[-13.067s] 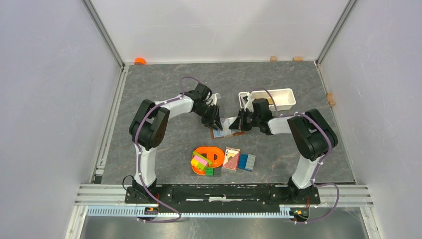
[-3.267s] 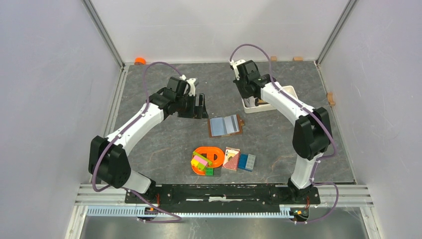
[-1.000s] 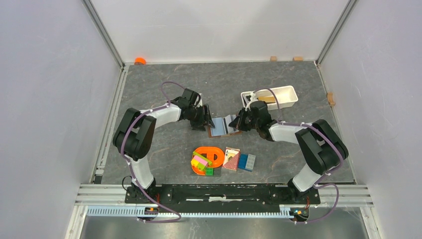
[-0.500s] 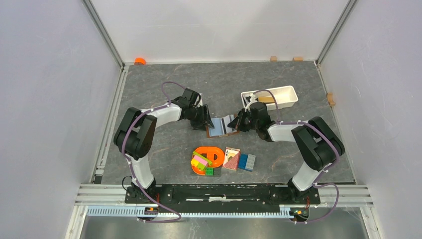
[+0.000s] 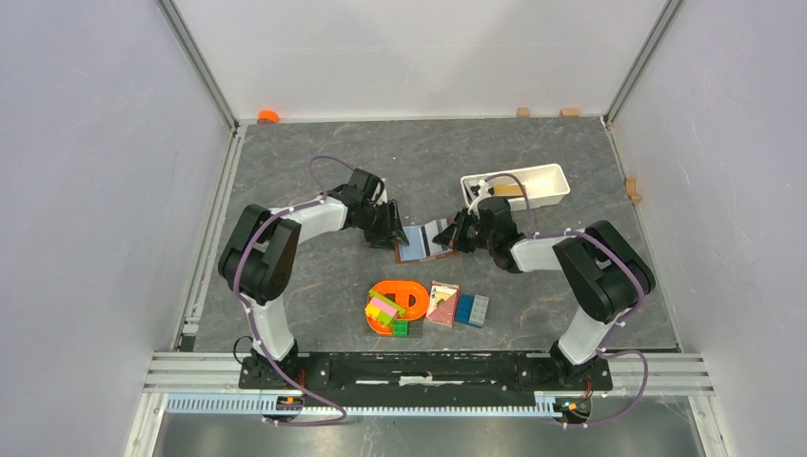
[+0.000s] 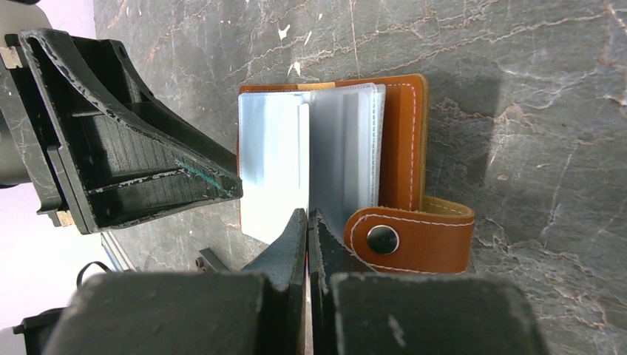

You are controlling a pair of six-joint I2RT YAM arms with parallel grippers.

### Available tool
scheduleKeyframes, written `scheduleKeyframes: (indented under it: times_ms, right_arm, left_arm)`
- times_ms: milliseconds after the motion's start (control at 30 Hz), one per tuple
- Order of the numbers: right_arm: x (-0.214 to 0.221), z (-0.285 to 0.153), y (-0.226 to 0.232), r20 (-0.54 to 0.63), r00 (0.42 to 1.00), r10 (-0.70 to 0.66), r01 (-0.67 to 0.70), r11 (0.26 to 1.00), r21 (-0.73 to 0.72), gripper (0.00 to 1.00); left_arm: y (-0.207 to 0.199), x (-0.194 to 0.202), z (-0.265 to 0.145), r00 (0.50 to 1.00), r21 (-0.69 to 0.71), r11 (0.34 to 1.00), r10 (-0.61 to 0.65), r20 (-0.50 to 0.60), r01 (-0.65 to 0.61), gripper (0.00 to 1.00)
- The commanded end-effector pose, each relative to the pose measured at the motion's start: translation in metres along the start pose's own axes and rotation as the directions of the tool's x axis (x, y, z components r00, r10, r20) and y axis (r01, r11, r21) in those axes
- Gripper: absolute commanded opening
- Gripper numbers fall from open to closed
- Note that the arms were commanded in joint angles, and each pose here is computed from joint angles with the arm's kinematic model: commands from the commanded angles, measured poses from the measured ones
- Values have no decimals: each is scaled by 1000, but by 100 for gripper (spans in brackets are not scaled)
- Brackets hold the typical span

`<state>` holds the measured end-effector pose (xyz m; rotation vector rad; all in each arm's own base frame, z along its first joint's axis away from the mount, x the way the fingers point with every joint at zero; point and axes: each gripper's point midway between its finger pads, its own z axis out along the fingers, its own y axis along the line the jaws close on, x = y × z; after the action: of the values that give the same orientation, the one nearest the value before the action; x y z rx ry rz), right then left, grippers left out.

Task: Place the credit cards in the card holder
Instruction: Insert the credit card into the card holder.

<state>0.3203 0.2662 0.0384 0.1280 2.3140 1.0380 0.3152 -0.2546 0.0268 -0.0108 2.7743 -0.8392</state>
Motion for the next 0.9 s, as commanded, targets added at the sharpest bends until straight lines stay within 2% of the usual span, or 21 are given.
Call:
scheduleKeyframes:
  times_ms: [0, 200, 467, 867]
  right_arm:
    - [8, 2, 0, -16, 1000, 8, -8, 1000, -24, 0]
    - [9, 3, -4, -19, 1000, 8, -9, 1000, -9, 0]
    - [11, 4, -25, -18, 1000, -13, 15, 996, 87, 0]
    - [27, 8, -34, -25, 1000, 6, -3, 992, 125, 0]
  left_arm:
    - [9, 1, 9, 1000, -32, 999, 7, -13, -7, 52]
    - [9, 1, 10, 1000, -33, 999, 6, -14, -7, 52]
    - [9, 1, 10, 1000, -35, 999, 7, -14, -8, 51]
    - [8, 2, 10, 1000, -27, 1000, 2, -20, -2, 47]
